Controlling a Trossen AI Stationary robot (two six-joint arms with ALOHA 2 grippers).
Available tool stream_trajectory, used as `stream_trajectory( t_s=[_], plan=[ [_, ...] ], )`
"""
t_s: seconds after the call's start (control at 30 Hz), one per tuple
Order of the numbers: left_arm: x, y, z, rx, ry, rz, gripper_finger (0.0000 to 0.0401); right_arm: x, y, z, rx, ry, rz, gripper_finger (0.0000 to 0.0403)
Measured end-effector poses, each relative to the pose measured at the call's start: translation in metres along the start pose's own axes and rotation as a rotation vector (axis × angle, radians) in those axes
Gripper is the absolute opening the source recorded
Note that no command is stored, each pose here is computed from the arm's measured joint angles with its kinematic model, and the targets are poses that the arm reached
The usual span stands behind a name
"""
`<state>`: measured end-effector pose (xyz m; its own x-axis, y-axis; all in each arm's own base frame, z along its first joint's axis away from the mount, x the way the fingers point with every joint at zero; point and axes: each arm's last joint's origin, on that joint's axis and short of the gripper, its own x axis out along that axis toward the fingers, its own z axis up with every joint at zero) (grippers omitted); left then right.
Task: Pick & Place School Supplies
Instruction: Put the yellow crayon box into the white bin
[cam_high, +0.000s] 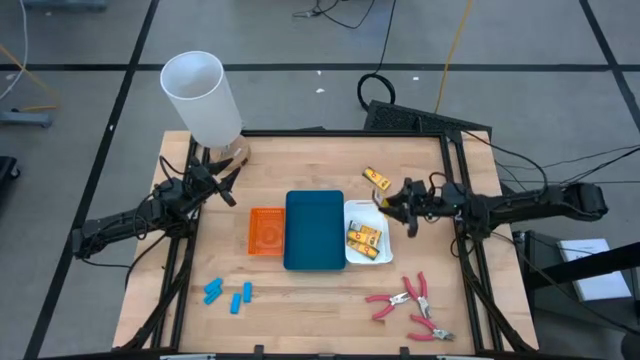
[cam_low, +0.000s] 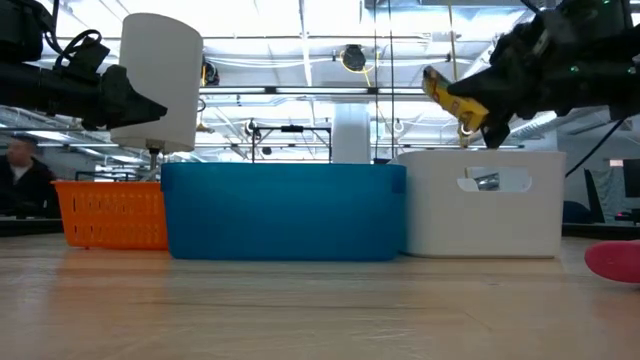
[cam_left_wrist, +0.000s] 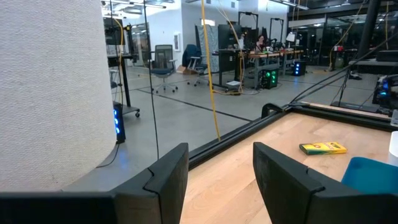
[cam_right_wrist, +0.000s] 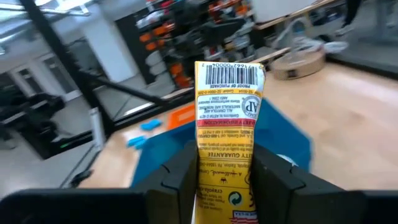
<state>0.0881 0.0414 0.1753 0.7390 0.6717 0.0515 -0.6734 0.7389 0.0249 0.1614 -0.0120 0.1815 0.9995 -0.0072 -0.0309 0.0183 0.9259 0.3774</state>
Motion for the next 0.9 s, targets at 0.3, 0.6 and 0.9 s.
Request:
stream_trajectory(
  t_s=[0.3,0.6,0.9],
  plan=[
    [0.0,0.0,0.0,0.0,0.0,0.0,0.0182,-0.001,0.027,-0.011,-0.005,0.067,0.163,0.0111],
    [0.0,0.0,0.0,0.0,0.0,0.0,0.0182,-0.003,0.04,-0.017,0.009,0.08,0.185,0.0111],
    [0.0,0.0,0.0,0.0,0.0,0.0,0.0182,0.011,0.045,-0.02,0.051,0.093,0.045,0.0108]
  ],
)
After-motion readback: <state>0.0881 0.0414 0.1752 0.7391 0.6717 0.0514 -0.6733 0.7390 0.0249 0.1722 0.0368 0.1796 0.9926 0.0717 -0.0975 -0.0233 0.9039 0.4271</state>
